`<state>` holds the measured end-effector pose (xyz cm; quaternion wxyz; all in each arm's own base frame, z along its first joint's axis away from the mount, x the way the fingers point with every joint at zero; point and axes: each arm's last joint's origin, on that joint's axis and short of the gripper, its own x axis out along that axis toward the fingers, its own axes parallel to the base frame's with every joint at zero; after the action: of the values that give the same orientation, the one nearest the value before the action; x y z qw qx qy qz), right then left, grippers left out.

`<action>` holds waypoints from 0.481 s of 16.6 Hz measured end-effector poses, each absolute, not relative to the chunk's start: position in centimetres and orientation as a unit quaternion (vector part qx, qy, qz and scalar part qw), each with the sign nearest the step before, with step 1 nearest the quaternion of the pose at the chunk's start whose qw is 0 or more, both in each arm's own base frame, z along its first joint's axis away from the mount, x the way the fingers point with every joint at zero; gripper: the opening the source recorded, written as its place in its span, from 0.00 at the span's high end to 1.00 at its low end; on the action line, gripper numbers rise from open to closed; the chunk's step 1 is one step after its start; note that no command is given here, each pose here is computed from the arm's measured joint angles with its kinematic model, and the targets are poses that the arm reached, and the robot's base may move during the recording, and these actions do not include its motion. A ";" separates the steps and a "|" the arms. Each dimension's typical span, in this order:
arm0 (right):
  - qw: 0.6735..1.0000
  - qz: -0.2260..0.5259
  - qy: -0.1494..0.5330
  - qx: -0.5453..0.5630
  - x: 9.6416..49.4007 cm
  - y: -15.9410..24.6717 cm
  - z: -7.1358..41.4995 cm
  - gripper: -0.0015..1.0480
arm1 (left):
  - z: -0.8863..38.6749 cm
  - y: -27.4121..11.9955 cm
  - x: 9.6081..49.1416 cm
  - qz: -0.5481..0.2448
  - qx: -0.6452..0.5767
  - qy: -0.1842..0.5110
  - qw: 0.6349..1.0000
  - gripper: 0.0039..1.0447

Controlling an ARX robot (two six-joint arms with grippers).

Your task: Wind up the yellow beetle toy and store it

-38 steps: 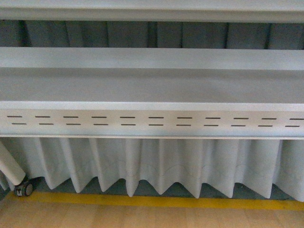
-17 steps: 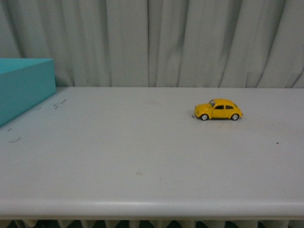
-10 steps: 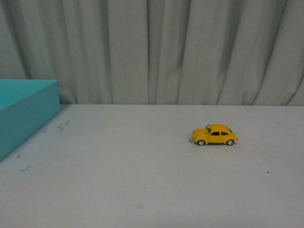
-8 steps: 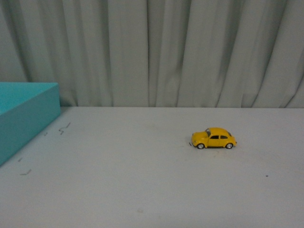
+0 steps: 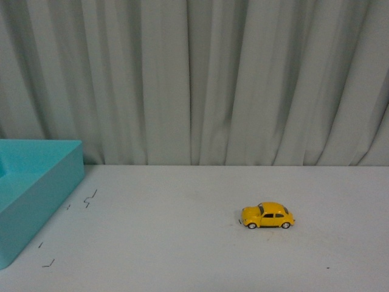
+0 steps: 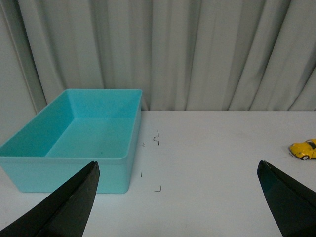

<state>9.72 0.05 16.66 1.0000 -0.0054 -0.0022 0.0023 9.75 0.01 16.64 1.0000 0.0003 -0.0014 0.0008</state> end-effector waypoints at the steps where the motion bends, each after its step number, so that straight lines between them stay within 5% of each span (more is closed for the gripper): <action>1: 1.000 0.002 -0.002 -0.005 9.7 0.0 16.7 0.06 | 16.6 0.0 9.7 0.000 0.000 -0.001 1.000 0.06; 8: 1.000 0.002 -0.002 -0.005 9.7 0.0 16.7 0.06 | 16.6 0.0 9.7 0.001 0.000 -0.001 1.000 0.06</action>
<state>9.72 0.05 16.66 1.0000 -0.0054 -0.0020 0.0025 9.74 0.01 16.64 1.0000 0.0003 -0.0014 0.0006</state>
